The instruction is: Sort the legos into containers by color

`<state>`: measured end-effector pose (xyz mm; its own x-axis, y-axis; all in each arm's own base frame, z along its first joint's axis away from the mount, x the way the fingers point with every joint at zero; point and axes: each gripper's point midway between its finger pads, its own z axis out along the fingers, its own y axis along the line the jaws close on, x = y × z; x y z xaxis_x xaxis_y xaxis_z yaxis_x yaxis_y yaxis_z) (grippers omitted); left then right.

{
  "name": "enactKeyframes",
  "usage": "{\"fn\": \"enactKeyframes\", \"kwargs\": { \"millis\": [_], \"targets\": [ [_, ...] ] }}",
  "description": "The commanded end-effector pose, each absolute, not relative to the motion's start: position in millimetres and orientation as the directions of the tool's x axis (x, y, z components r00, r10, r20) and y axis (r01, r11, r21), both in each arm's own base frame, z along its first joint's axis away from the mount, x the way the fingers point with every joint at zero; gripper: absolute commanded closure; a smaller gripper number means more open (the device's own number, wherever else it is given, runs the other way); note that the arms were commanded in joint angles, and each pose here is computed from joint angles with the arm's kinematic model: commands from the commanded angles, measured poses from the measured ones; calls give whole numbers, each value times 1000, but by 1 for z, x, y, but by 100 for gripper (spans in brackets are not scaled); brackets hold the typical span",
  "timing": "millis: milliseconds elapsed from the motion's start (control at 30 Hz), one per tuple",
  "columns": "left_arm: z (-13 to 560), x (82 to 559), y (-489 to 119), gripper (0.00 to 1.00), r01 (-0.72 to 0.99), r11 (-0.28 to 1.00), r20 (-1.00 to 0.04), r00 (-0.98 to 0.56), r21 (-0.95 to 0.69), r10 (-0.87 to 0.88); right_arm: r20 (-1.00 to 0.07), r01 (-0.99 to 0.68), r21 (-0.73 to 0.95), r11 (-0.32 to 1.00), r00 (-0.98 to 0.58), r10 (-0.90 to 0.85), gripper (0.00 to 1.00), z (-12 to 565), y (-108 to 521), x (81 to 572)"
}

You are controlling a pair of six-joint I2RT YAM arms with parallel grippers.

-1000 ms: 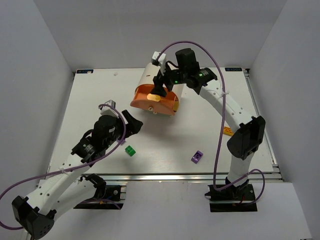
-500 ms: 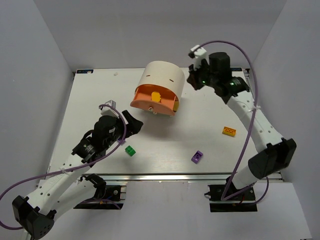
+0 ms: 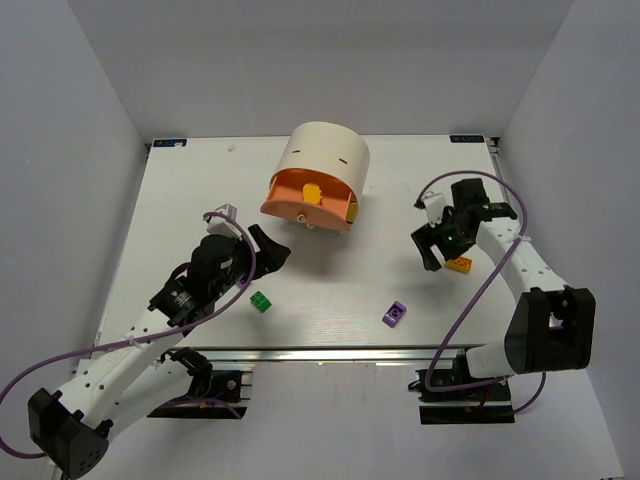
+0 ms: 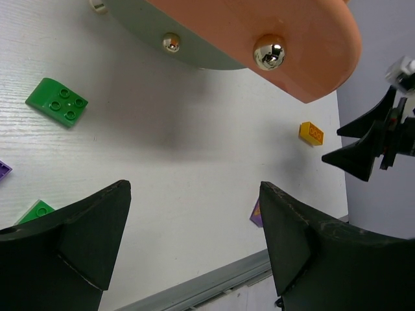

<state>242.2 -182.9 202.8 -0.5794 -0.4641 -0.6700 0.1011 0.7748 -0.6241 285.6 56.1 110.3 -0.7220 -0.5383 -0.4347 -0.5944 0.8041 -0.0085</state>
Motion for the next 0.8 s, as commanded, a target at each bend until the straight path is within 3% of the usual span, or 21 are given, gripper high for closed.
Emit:
{"fn": "enactKeyframes", "kwargs": {
  "millis": [0, 533, 767],
  "targets": [
    [206, 242, -188, 10, 131, 757, -670, -578, -640, -466, -426, -766, -137, 628, -527, -735, 11, 105, 32, 286],
    [199, 236, -182, 10, 97, 752, -652, -578, -653, -491, -340, -798, -130, 588, -521, -783, 15, 43, -20, 362],
    [199, 236, -181, 10, 89, 755, -651, -579, -649, -491, -324, -831, -50, 554, -511, -796, 38, 29, -19, 357]
  ]
}}
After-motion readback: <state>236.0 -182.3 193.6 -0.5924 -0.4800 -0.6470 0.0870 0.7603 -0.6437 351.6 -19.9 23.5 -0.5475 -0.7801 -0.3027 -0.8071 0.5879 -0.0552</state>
